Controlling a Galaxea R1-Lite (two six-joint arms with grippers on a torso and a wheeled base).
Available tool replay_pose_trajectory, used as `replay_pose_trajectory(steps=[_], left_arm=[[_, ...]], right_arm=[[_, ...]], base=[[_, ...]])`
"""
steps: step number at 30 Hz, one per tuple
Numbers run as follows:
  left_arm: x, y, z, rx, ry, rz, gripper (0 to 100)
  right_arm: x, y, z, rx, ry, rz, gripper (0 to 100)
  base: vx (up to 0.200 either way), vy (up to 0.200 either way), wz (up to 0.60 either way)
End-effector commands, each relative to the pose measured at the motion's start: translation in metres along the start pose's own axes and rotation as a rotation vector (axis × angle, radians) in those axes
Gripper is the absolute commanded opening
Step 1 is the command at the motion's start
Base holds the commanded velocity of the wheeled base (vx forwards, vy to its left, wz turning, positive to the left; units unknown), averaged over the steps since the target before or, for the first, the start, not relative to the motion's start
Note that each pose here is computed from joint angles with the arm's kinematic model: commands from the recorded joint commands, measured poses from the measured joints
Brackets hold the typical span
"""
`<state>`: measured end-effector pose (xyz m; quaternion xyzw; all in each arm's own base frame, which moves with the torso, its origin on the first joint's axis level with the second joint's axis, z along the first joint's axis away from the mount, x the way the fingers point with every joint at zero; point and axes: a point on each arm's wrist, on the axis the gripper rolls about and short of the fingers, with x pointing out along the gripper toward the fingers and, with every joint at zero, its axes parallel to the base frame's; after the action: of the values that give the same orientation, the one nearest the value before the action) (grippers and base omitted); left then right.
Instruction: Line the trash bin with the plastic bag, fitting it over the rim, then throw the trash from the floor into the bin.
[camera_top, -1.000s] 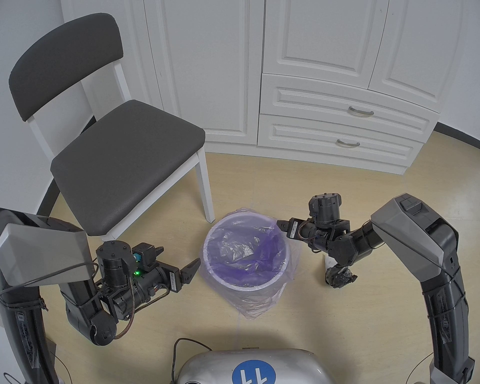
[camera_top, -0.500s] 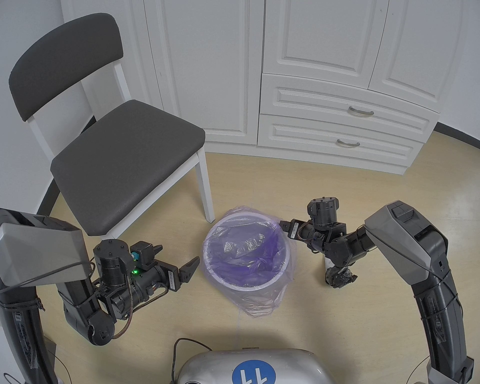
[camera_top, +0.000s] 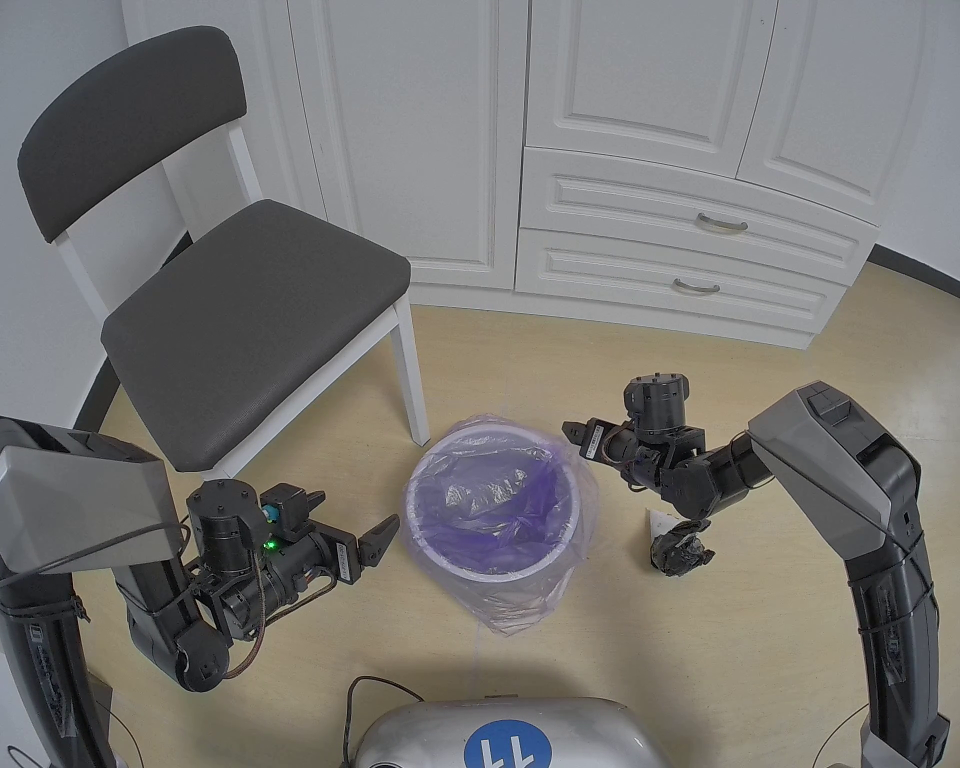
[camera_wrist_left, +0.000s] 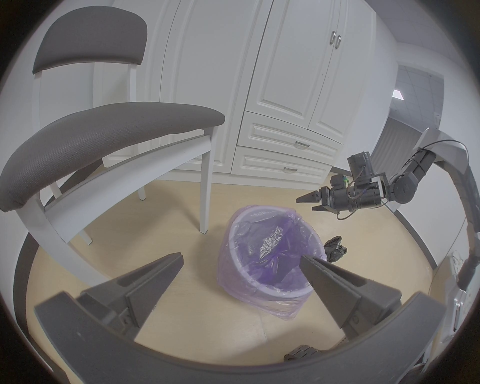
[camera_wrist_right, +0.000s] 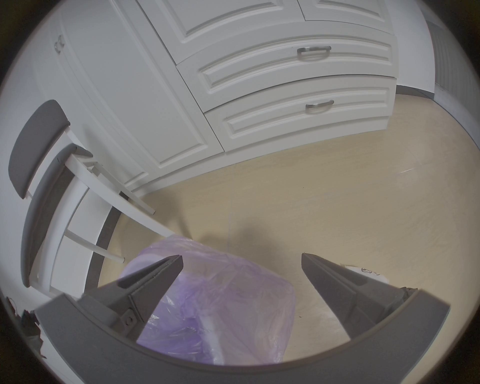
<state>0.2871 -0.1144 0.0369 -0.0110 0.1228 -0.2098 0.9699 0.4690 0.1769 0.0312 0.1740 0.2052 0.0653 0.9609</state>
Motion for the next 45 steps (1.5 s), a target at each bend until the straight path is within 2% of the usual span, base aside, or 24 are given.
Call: replay_pose_trajectory(steps=[1, 9, 18, 22, 31, 34, 38, 42, 45], left_arm=[[0.0, 0.0, -0.001, 0.0, 0.003, 0.001, 100], [0.0, 0.0, -0.002, -0.001, 0.008, 0.001, 100], [0.0, -0.001, -0.003, 0.0, 0.011, -0.002, 100], [-0.001, -0.001, -0.003, 0.0, 0.012, -0.002, 100], [-0.001, -0.001, -0.004, 0.0, 0.016, -0.003, 100], [-0.001, -0.001, -0.004, 0.0, 0.016, -0.001, 100], [-0.003, -0.002, -0.003, 0.001, 0.014, -0.004, 100], [-0.007, -0.003, -0.003, 0.007, 0.023, -0.004, 100], [-0.016, -0.004, -0.002, 0.007, 0.031, 0.001, 100]], right_arm=[[0.0, 0.0, 0.008, 0.01, -0.02, 0.004, 100], [0.028, -0.015, -0.014, 0.012, -0.006, -0.029, 100], [0.039, -0.024, -0.035, 0.003, 0.036, -0.047, 100], [0.039, -0.025, -0.038, -0.002, 0.066, -0.059, 100], [0.039, -0.026, -0.039, -0.002, 0.072, -0.057, 100], [0.036, -0.023, -0.033, 0.001, 0.064, -0.053, 100], [0.015, -0.013, -0.007, 0.004, 0.034, -0.038, 100], [-0.015, -0.007, 0.017, -0.026, 0.02, -0.032, 100], [-0.041, -0.008, 0.033, -0.081, 0.006, -0.034, 100]], base=[[0.0, 0.0, 0.0], [0.0, 0.0, 0.0], [0.0, 0.0, 0.0], [0.0, 0.0, 0.0], [0.0, 0.0, 0.0], [0.0, 0.0, 0.0], [0.0, 0.0, 0.0], [0.0, 0.0, 0.0], [0.0, 0.0, 0.0]])
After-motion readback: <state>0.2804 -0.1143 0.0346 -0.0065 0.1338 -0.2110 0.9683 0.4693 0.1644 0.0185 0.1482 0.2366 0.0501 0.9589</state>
